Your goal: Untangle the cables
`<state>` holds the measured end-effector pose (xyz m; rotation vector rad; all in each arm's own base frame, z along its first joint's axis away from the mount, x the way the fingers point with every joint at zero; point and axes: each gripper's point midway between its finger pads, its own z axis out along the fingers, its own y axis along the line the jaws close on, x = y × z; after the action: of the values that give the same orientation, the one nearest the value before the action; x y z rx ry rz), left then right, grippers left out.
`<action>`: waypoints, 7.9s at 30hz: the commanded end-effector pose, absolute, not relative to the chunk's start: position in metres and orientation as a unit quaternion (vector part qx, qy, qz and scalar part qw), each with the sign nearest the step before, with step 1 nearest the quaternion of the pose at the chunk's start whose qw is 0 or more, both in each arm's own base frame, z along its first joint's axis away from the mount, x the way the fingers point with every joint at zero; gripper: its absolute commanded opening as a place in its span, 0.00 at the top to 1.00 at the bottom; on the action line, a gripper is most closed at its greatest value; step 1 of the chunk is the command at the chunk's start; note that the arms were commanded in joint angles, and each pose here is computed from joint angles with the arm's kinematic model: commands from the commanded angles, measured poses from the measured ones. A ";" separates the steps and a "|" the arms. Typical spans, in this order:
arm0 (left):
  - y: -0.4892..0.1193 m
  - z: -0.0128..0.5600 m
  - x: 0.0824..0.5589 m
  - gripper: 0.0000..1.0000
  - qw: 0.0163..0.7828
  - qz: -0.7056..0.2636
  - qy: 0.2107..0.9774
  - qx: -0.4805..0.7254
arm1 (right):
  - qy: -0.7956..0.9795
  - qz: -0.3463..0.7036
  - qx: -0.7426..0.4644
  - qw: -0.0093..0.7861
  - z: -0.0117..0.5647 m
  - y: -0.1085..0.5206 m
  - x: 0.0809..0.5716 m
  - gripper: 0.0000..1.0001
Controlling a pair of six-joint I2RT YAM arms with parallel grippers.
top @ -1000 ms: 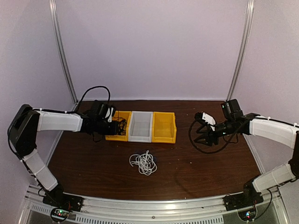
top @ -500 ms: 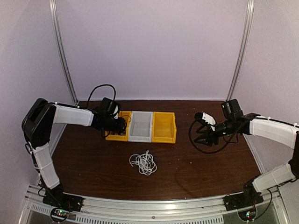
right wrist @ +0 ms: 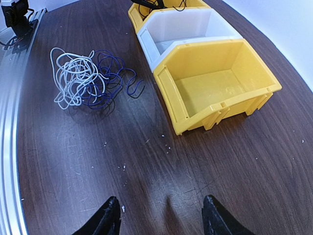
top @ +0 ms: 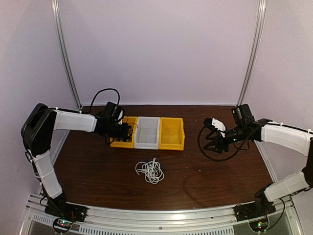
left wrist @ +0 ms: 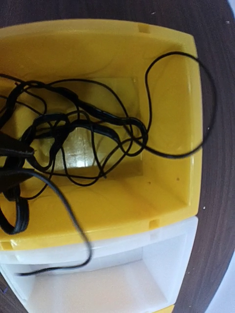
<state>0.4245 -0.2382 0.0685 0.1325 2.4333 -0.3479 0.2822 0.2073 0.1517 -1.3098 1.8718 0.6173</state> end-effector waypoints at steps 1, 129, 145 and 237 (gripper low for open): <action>-0.235 0.107 0.421 0.78 0.360 -0.144 0.920 0.049 | 0.733 0.233 -0.514 0.380 0.152 0.204 0.285 0.42; -0.193 0.197 0.345 0.40 0.434 -0.180 0.867 0.166 | 0.579 0.152 -0.749 0.285 0.117 0.430 0.244 0.71; -0.269 0.273 0.255 0.40 0.559 -0.361 0.679 0.311 | 0.572 0.294 -0.697 0.318 0.234 0.443 0.211 1.00; -0.390 0.104 0.216 0.90 0.486 -0.356 0.714 0.356 | 0.449 0.415 -0.589 0.529 0.526 0.340 0.216 1.00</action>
<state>0.2140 -0.3974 0.1170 0.8999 1.7207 -0.8719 0.2274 0.3861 0.4403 -1.5168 1.2550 0.9231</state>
